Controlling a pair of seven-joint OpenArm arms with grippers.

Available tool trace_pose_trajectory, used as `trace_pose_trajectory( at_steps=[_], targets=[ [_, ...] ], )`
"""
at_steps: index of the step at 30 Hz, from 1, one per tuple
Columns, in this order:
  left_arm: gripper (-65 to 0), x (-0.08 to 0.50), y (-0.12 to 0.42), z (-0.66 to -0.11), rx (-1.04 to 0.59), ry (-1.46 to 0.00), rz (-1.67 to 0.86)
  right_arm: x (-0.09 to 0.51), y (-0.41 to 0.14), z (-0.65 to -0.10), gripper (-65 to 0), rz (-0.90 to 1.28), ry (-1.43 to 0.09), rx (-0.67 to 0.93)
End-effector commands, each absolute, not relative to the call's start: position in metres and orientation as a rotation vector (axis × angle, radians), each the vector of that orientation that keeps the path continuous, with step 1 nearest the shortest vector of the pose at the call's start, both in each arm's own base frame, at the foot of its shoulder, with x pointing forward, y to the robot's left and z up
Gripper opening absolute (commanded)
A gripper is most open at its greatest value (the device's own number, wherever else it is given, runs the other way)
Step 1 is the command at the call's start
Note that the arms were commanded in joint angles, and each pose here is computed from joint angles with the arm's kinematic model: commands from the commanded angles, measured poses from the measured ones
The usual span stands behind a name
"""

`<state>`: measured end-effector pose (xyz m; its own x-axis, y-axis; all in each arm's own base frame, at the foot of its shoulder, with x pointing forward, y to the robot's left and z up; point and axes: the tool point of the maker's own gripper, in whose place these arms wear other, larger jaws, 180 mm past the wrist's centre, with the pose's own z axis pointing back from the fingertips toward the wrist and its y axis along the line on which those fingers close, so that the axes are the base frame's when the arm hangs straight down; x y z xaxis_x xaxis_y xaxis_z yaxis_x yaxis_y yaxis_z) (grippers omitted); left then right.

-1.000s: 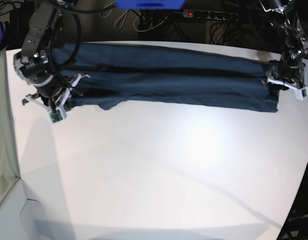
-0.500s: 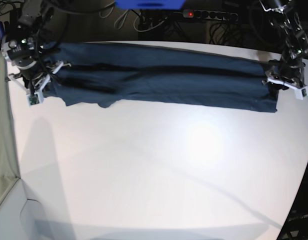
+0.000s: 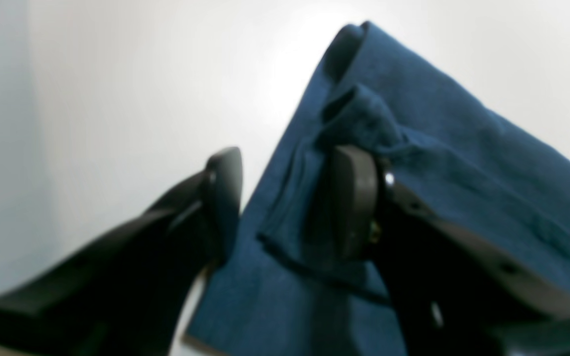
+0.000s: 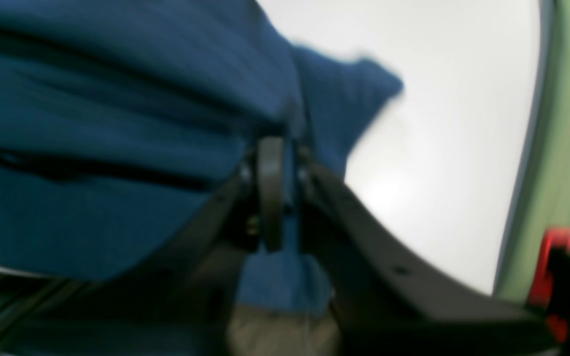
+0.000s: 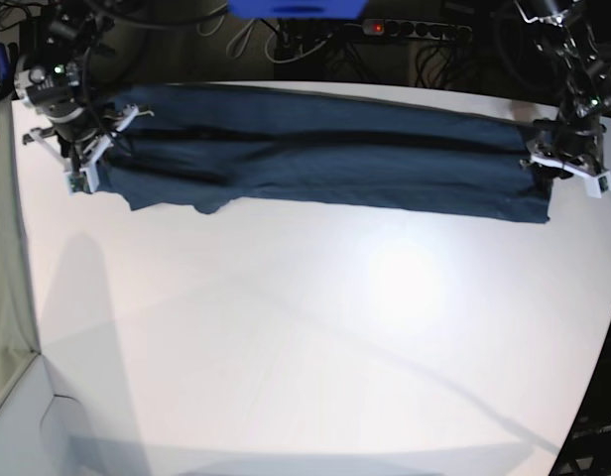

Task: Layout the t-shirt on the table in an organized manner, then fold the t-shirt properly
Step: 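Pull the folded end with the right gripper away from the left gripper, then smooth the strip end with the right gripper, pressing it flat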

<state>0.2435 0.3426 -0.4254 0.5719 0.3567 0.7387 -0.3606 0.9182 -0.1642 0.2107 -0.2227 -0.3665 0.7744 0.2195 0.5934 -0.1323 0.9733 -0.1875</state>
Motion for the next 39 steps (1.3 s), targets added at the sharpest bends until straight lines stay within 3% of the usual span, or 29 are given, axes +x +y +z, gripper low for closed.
trace_pose_trajectory(
  at_steps=[1,5,9,20,28,39],
  targets=[
    [-36.2,0.245,0.346,-0.421,0.013,-0.870,0.412,0.218,-0.220,-0.358,-53.1,0.218,-0.695,-0.140],
    [-36.2,0.245,0.346,-0.421,0.013,-0.870,0.412,0.222,-0.215,-0.356,-42.1,0.237,-0.706,-0.135],
    [-36.2,0.245,0.346,-0.421,0.013,-0.870,0.412,0.233,-0.214,-0.350,-37.0,0.238,-0.736,-0.134],
    [-36.2,0.244,0.346,-0.421,0.013,-0.868,0.412,0.243,-0.215,-0.351,-35.4,0.265,-0.736,-0.135],
    [-36.2,0.244,0.346,-0.421,0.013,-0.868,0.412,0.242,-0.206,-0.353,-27.4,0.288,-0.731,-0.117],
    [-36.2,0.245,0.346,-0.421,0.011,-0.870,0.413,0.240,-0.204,-0.373,-27.4,0.272,-0.688,-0.078]
  ],
)
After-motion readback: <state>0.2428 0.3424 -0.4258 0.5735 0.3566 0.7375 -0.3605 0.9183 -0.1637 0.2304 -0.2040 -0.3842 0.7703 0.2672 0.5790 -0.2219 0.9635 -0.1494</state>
